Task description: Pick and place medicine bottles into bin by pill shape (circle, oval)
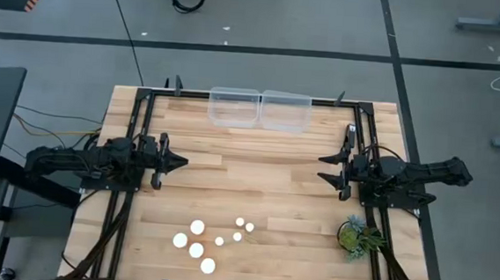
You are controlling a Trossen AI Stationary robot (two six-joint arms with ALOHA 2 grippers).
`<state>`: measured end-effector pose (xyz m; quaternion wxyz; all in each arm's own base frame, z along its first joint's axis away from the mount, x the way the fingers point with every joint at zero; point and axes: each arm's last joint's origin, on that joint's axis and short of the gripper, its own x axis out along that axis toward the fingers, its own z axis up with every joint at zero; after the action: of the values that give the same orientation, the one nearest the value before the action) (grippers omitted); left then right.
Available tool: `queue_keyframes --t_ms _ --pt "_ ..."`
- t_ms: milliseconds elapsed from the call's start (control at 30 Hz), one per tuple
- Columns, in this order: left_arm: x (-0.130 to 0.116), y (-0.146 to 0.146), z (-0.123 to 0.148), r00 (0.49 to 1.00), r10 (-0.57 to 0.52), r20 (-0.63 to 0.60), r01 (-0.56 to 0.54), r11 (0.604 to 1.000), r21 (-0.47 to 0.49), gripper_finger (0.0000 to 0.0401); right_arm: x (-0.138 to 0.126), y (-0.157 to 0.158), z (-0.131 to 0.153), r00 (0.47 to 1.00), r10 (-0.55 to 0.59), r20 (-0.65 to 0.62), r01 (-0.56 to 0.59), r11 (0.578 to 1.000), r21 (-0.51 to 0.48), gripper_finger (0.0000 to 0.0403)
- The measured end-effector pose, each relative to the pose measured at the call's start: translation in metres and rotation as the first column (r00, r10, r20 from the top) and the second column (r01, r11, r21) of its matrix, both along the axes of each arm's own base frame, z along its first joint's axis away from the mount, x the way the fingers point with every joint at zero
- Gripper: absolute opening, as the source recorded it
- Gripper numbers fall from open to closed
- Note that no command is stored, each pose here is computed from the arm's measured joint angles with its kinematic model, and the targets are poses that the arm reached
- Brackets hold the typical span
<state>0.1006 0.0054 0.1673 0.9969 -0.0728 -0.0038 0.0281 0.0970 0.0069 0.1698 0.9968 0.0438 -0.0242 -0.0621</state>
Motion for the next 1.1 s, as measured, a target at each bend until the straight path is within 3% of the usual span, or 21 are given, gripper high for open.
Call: queue_keyframes --t_ms 267,500,567,767,967,1100 --pt "0.0 0.0 0.0 1.0 0.0 0.005 0.0 1.0 -0.004 0.003 0.0 0.0 0.0 1.0 0.0 0.0 0.0 1.0 0.0 0.0255" --pt "-0.001 0.0 0.012 0.991 -0.008 0.131 0.013 0.999 -0.037 0.0031 0.0 0.0 0.0 1.0 0.0 0.0 0.0 1.0 0.0 0.0255" --pt "-0.001 -0.001 0.012 0.991 -0.047 0.127 0.057 0.996 -0.072 0.0033 0.0 0.0 0.0 1.0 0.0 0.0 0.0 1.0 0.0 0.0255" --pt "-0.001 -0.005 0.011 0.977 -0.181 0.114 0.184 0.983 -0.018 0.0029 0.0 0.0 0.0 1.0 0.0 0.0 0.0 1.0 0.0 0.0255" --pt "-0.002 -0.011 0.01 0.922 -0.376 0.089 0.366 0.924 0.111 0.0016 0.0 0.0 0.0 1.0 0.0 0.0 0.0 1.0 0.0 0.0255" --pt "-0.002 -0.011 0.01 0.917 -0.389 0.091 0.377 0.918 0.124 0.0012 0.0 0.0 0.0 1.0 0.0 0.0 0.0 1.0 0.0 0.0255"
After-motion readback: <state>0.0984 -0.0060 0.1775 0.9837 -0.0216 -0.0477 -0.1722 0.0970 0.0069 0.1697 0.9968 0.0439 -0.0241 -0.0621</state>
